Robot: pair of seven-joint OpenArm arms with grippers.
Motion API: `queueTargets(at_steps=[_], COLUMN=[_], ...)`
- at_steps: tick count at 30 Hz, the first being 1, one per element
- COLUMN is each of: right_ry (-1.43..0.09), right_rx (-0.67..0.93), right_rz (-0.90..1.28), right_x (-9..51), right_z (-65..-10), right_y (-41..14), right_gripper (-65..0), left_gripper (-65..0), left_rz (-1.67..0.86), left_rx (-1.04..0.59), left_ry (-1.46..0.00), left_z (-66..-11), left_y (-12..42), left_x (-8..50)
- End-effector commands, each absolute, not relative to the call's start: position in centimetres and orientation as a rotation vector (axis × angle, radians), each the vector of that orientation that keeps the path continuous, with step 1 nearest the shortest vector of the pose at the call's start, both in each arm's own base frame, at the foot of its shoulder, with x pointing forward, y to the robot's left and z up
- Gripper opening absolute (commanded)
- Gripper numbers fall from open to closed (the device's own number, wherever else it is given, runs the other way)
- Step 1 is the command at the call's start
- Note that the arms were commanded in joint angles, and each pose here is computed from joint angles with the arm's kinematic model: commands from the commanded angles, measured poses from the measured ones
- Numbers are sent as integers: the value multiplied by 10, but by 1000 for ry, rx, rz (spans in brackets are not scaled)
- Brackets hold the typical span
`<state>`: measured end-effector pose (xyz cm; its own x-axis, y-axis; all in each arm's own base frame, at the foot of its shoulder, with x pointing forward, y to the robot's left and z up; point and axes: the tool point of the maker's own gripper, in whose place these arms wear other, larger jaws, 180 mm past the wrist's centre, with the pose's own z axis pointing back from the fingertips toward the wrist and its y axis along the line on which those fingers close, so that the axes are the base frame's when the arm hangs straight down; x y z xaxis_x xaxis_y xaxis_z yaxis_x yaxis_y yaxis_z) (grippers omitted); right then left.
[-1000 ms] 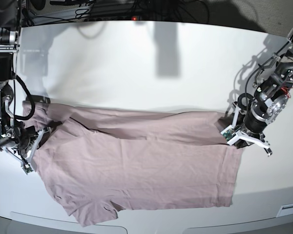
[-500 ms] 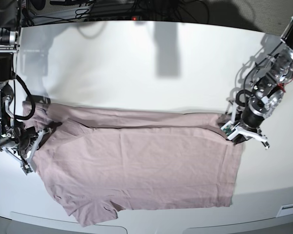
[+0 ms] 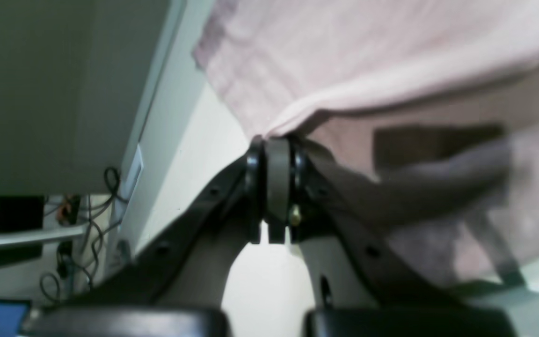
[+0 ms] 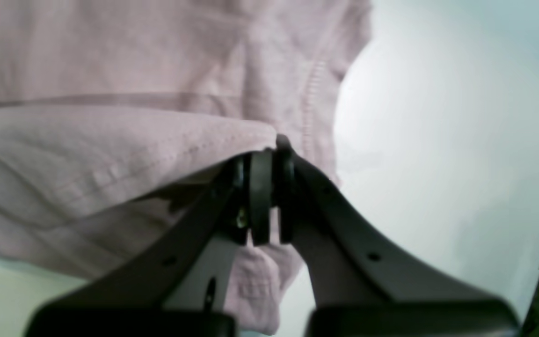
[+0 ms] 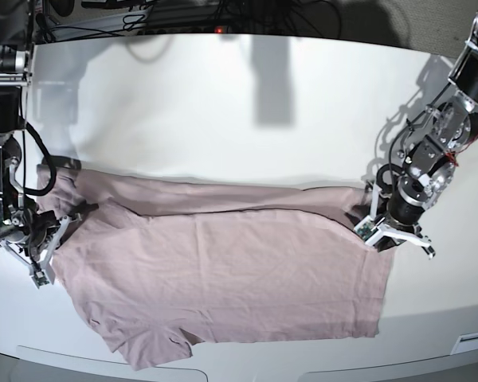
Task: Fold the T-shirt properly
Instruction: 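Drag the held edge toward the hem with both grippers, folding the shirt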
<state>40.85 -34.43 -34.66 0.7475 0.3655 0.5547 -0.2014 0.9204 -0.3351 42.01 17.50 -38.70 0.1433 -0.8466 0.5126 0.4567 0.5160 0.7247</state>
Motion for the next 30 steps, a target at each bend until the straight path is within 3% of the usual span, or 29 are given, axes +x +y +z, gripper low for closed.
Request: queueTargets(at_steps=[1, 9, 30], right_ry=[-720, -717, -720], right_rx=[-312, -325, -289], right_rz=[303, 300, 306], right_x=[422, 421, 424], right_z=[-321, -323, -331], right_y=[-357, -357, -340], right_gripper=[-650, -650, -650], left_gripper=[-650, -650, -650], left_rz=[-974, -974, -1010], left_rx=[496, 507, 461], left_ry=[-1093, -1047, -1152], left_z=[-370, -389, -376], left_y=[185, 207, 190], left_x=[434, 433, 438])
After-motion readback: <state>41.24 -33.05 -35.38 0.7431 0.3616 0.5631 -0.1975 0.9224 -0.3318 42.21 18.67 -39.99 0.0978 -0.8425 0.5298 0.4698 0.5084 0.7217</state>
